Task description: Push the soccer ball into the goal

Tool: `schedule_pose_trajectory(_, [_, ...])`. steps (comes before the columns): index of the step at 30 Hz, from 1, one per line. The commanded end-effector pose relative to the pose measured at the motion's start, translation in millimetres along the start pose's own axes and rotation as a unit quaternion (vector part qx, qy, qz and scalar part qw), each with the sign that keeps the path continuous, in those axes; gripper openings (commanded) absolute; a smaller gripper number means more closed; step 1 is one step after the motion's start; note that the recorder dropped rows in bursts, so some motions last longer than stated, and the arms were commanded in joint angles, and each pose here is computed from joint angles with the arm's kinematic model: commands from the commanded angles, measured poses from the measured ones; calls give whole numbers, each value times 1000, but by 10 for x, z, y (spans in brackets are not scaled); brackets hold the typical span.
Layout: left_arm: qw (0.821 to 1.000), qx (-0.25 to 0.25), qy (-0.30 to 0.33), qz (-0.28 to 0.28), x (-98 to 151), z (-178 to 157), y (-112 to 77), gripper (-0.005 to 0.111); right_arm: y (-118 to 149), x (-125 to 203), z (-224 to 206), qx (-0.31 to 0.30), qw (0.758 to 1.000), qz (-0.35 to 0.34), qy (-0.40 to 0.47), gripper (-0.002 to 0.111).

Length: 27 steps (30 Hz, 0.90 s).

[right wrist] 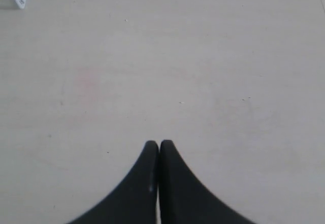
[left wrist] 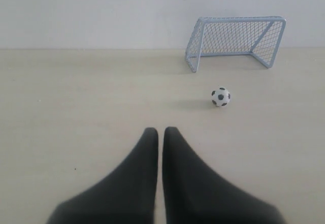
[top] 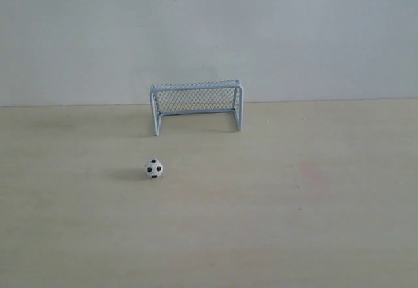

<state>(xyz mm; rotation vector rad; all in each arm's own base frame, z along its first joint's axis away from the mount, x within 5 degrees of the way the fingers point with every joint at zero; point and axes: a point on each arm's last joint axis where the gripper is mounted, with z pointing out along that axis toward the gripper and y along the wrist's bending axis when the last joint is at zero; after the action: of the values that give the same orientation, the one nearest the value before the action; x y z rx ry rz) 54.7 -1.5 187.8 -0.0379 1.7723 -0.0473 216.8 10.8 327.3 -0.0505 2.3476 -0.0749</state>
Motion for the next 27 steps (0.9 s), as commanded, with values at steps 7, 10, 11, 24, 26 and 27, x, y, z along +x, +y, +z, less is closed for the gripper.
schedule_pose_trajectory(7, [1000,-2,1,-1,9,1,2,4,-8,-25,-26,-1,1000,4,-20,0])
schedule_pose_trajectory(10, [1000,-2,1,-1,9,1,2,4,-8,-25,-26,-1,1000,4,-20,0])
schedule_pose_trajectory(11, [1000,-2,1,-1,9,1,2,4,-8,-25,-26,-1,1000,4,-20,0])
schedule_pose_trajectory(24, [1000,-2,1,-1,9,1,2,4,-8,-25,-26,-1,1000,4,-20,0])
schedule_pose_trajectory(26, [1000,-2,1,-1,9,1,2,4,-9,-26,-39,-1,1000,5,-22,0])
schedule_pose_trajectory(27, [1000,-2,1,-1,9,1,2,4,-12,-26,-63,-1,1000,5,-26,0])
